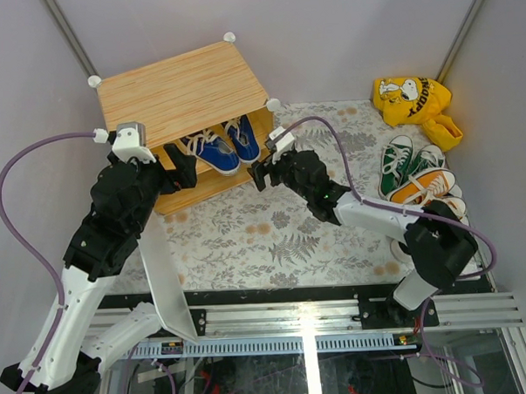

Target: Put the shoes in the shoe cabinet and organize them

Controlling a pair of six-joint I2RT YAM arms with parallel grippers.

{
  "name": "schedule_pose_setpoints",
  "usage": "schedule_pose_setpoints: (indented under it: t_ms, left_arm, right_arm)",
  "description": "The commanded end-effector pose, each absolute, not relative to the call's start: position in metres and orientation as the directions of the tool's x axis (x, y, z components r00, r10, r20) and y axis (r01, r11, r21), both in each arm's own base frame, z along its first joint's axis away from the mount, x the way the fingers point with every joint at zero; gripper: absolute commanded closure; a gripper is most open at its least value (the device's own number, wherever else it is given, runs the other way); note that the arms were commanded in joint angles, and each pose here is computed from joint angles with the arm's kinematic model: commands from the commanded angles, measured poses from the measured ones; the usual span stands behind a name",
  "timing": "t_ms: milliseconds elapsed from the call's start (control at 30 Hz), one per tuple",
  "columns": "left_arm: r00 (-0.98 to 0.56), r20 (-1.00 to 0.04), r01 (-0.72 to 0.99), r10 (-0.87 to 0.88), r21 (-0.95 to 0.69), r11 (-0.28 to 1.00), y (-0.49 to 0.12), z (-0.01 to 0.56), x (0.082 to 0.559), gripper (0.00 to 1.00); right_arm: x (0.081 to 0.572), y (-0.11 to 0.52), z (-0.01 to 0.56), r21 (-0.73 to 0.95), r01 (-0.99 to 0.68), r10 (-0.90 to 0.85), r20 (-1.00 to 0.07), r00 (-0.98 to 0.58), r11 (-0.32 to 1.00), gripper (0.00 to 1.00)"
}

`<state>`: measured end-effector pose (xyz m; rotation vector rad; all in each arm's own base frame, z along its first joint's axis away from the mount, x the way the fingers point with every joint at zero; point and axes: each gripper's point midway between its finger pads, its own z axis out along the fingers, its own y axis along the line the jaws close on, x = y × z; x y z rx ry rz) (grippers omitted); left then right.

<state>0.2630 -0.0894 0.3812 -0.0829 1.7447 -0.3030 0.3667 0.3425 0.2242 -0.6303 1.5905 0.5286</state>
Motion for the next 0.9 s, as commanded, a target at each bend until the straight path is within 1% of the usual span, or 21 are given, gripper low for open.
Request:
schedule_pose_setpoints:
  t_ms: [0,100,267,400,467,733,867]
  left_arm:
    - [-0.167,-0.959,0.138,-0.228,-0.251,0.958,-0.092,0.389,0.263,0.06]
    - [-0.169,-0.959,0.139,-0.226,-0.251,0.958,-0.093,0.388,0.263,0.06]
    - [-0.172,-0.959,0.134,-0.225,-0.249,0.959,-0.093,0.385,0.264,0.06]
    - [-0.173,-0.96,0.132,-0.221,-0.245,0.961,-0.092,0.385,0.265,0.06]
    - [-0.172,-0.96,0.128,-0.219,-0.242,0.962,-0.092,0.385,0.265,0.06]
    - [-0.173,-0.961,0.121,-0.215,-0.237,0.964,-0.09,0.382,0.266,0.06]
    - [-0.174,-0.961,0.123,-0.216,-0.239,0.963,-0.091,0.382,0.266,0.06]
  right_arm:
    - [0.391,0.349,0.248,0.079,-0.598,0.084,-0.996,-0.019,0.797,0.13]
    - [0.404,0.355,0.239,0.069,-0.58,0.084,-0.996,-0.001,0.811,0.13]
    - [0.42,0.359,0.246,0.062,-0.551,0.124,-0.989,0.076,0.832,0.13]
    - [0.424,0.355,0.258,0.066,-0.531,0.169,-0.975,0.148,0.845,0.14]
    - [0.422,0.354,0.263,0.068,-0.534,0.183,-0.969,0.167,0.843,0.16]
    - [0.428,0.367,0.261,0.037,-0.559,0.153,-0.975,0.162,0.828,0.18]
    - [0.434,0.371,0.253,0.038,-0.554,0.138,-0.98,0.141,0.832,0.22]
